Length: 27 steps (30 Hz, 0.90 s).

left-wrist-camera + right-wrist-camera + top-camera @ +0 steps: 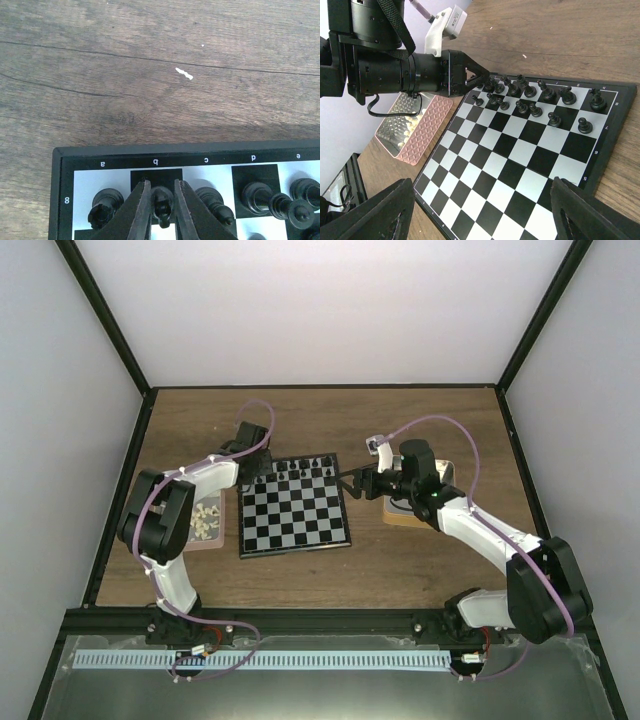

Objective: Set up the chess pieces on the board
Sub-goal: Place the chess piece on the chessboard.

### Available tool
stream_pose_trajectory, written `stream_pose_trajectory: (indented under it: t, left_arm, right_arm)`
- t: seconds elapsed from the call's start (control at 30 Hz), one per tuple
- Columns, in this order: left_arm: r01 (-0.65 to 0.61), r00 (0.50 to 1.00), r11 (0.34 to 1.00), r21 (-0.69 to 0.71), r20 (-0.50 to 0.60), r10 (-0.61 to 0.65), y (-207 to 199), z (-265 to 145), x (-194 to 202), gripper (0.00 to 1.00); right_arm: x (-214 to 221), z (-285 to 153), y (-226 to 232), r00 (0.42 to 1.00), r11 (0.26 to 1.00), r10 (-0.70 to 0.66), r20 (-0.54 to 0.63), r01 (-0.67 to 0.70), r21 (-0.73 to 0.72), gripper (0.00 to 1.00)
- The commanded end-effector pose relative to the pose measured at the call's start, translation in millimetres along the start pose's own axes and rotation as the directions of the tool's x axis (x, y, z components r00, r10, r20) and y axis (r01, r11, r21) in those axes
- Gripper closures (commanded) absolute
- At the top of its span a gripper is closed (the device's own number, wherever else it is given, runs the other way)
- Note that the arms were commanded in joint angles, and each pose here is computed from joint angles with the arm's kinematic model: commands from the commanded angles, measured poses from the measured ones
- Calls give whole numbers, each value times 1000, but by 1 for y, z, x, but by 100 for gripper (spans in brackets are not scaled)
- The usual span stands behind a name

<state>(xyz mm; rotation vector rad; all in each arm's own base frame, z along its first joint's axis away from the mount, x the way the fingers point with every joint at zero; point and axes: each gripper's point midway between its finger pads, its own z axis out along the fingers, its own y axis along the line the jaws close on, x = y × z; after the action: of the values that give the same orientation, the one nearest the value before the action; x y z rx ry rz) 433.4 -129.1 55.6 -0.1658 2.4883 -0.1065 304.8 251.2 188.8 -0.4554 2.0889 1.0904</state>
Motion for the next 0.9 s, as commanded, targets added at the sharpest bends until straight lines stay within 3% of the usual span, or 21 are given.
stream_pose_trajectory:
  t: [0.0, 0.27, 0.4, 0.5, 0.63, 0.8, 0.87]
  left_arm:
    - [-5, 1000, 1000, -3, 27, 6, -1, -6, -11, 82]
    - [3, 999, 999, 36, 41, -5, -8, -19, -21, 74]
    - [35, 994, 997, 76, 104, -42, -15, -48, -44, 70]
    - [61, 982, 991, 117, 172, -81, -18, -78, -65, 67]
    - [78, 966, 981, 177, 229, -118, -21, -115, -79, 62]
    - [72, 962, 969, 237, 239, -130, -21, -143, -71, 56]
    - [67, 964, 960, 271, 232, -132, -24, -151, -65, 55]
  right_arm:
    - [-7, -1, 7, 1000, 1000, -16, 21, 16, -9, 24]
    - [-14, -5, 3, 999, 999, 1, 45, -2, 32, 24]
    - [-29, -16, -29, 986, 963, 100, 131, -129, 235, 24]
    - [-30, -33, -73, 955, 841, 195, 225, -280, 464, 24]
    - [-5, -65, -132, 900, 599, 314, 302, -434, 673, 22]
    - [15, -84, -169, 823, 444, 423, 379, -553, 705, 18]
    - [11, -86, -181, 793, 419, 444, 418, -596, 685, 17]
